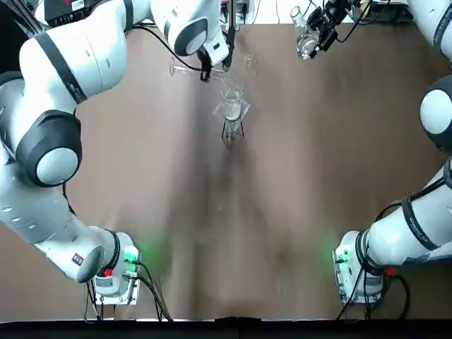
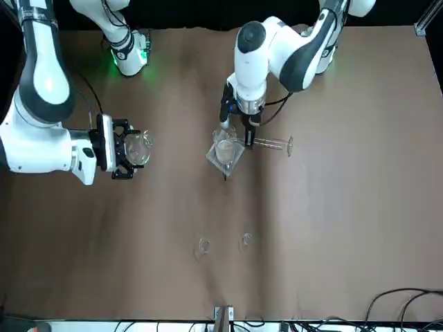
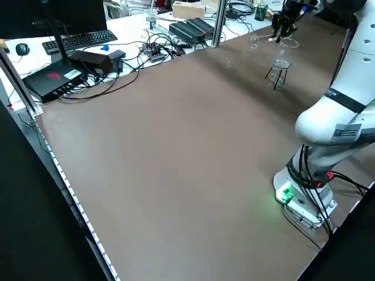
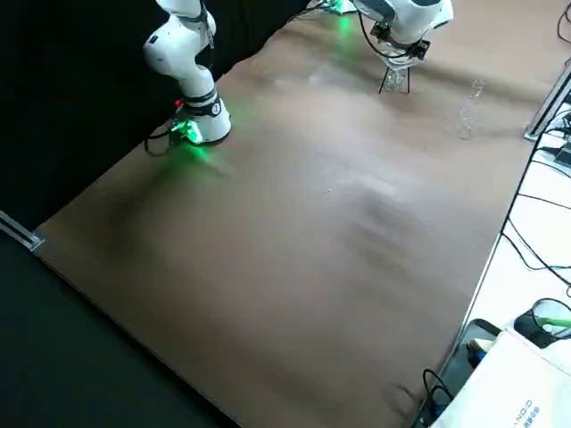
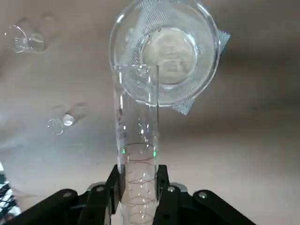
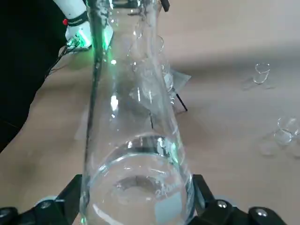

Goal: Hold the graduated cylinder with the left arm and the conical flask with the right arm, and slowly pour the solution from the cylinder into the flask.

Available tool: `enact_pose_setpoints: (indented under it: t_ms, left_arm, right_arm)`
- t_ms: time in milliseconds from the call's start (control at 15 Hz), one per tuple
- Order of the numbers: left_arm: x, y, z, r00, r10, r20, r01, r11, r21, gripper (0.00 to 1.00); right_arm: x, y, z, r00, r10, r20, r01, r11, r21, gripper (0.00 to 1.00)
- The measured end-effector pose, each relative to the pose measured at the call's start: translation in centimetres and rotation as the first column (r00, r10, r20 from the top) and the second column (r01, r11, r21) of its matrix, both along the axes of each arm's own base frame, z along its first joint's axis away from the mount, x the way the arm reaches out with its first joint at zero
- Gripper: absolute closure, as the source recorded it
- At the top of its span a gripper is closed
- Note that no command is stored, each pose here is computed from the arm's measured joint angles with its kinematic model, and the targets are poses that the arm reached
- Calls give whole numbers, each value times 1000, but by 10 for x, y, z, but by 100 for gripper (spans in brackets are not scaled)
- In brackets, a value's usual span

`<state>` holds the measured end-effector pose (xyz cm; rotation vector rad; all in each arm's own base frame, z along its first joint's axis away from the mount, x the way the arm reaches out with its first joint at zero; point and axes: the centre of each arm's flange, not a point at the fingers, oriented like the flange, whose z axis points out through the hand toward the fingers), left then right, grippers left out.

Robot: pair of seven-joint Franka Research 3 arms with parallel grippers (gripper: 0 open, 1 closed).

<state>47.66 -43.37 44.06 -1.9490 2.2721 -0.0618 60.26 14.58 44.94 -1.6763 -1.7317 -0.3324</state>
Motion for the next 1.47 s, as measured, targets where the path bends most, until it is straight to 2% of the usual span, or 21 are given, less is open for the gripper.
enact_pose_setpoints:
  t_ms: [267, 400, 733, 800, 1067, 1467]
  left_arm:
    - [20, 21, 0, 994, 76, -82, -83, 993, -80, 66]
    - [27, 29, -1, 985, 94, -146, -114, 984, -138, 66]
    - [51, 59, 0, 956, 55, -288, -152, 933, -325, 66]
    - [66, 79, 2, 951, 18, -310, -148, 903, -402, 66]
    - [94, 130, 4, 936, -58, -347, -154, 819, -553, 66]
    - [135, 224, -10, 937, -143, -318, -162, 631, -759, 66]
  right_arm:
    - [-6, 28, 2, 1000, -5, -7, 4, 998, -63, 4]
    - [-10, 41, 4, 1000, -2, -10, 1, 996, -95, 4]
    - [-19, 69, 10, 999, -21, -23, 17, 987, -163, 4]
    - [-24, 85, 11, 999, -29, -25, 23, 980, -197, 4]
    - [-33, 111, 11, 999, -42, -31, 33, 968, -250, 4]
    - [-45, 146, 15, 995, -95, -20, 83, 941, -329, 4]
